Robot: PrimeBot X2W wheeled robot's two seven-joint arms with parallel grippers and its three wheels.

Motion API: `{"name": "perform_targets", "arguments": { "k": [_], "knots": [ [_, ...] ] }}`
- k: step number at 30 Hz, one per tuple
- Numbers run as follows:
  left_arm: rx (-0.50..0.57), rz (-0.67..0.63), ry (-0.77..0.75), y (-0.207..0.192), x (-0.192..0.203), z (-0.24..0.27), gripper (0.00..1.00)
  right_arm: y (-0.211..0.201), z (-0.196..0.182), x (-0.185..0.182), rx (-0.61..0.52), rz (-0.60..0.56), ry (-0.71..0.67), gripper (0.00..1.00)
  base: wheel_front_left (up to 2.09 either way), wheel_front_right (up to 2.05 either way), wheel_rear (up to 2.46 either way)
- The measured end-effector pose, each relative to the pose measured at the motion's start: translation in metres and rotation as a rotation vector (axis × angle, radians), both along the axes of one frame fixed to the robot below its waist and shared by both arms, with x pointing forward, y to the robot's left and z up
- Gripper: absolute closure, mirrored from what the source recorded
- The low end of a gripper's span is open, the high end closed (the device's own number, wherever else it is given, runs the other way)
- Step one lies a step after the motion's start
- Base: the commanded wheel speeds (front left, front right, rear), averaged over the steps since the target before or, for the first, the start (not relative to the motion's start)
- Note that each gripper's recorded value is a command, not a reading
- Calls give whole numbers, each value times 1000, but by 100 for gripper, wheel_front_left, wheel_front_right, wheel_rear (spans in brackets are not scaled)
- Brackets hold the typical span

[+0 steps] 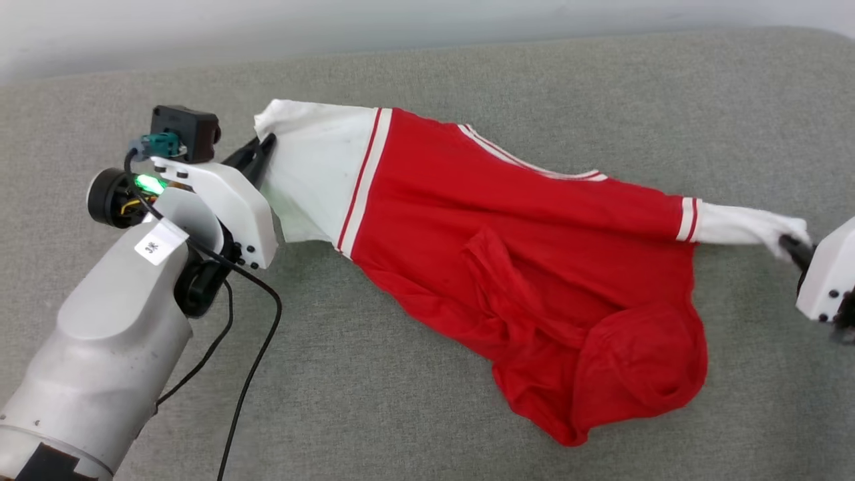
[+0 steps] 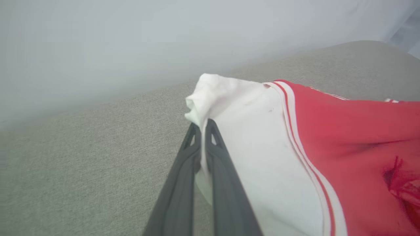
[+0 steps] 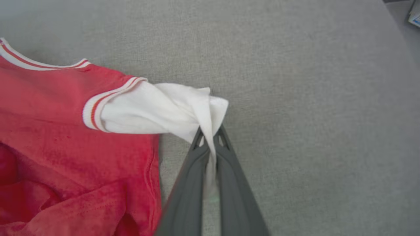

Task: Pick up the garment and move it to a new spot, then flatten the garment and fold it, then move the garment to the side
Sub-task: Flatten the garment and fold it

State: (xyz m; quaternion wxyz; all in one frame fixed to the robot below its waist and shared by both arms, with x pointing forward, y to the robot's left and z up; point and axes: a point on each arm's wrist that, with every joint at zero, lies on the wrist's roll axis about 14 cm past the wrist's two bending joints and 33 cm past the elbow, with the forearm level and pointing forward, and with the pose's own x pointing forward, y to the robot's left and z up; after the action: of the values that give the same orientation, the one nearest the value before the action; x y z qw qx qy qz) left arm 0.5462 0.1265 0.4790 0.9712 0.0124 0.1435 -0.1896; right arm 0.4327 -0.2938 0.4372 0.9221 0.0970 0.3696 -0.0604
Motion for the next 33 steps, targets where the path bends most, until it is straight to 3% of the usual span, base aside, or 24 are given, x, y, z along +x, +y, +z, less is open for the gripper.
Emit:
{"name": "perform_targets", "arguments": {
  "k": [16, 25, 33],
  "knots": [
    [-97, 129, -294, 31, 64, 130, 100, 3, 173, 103, -201, 78, -474, 100, 0, 0, 0],
    [-74, 204, -494, 59, 113, 192, 100, 13, 263, 165, -300, 89, -743, 100, 0, 0, 0],
    [-105, 272, -677, 80, 149, 241, 100, 19, 321, 207, -357, 66, -968, 100, 0, 0, 0]
  ]
}}
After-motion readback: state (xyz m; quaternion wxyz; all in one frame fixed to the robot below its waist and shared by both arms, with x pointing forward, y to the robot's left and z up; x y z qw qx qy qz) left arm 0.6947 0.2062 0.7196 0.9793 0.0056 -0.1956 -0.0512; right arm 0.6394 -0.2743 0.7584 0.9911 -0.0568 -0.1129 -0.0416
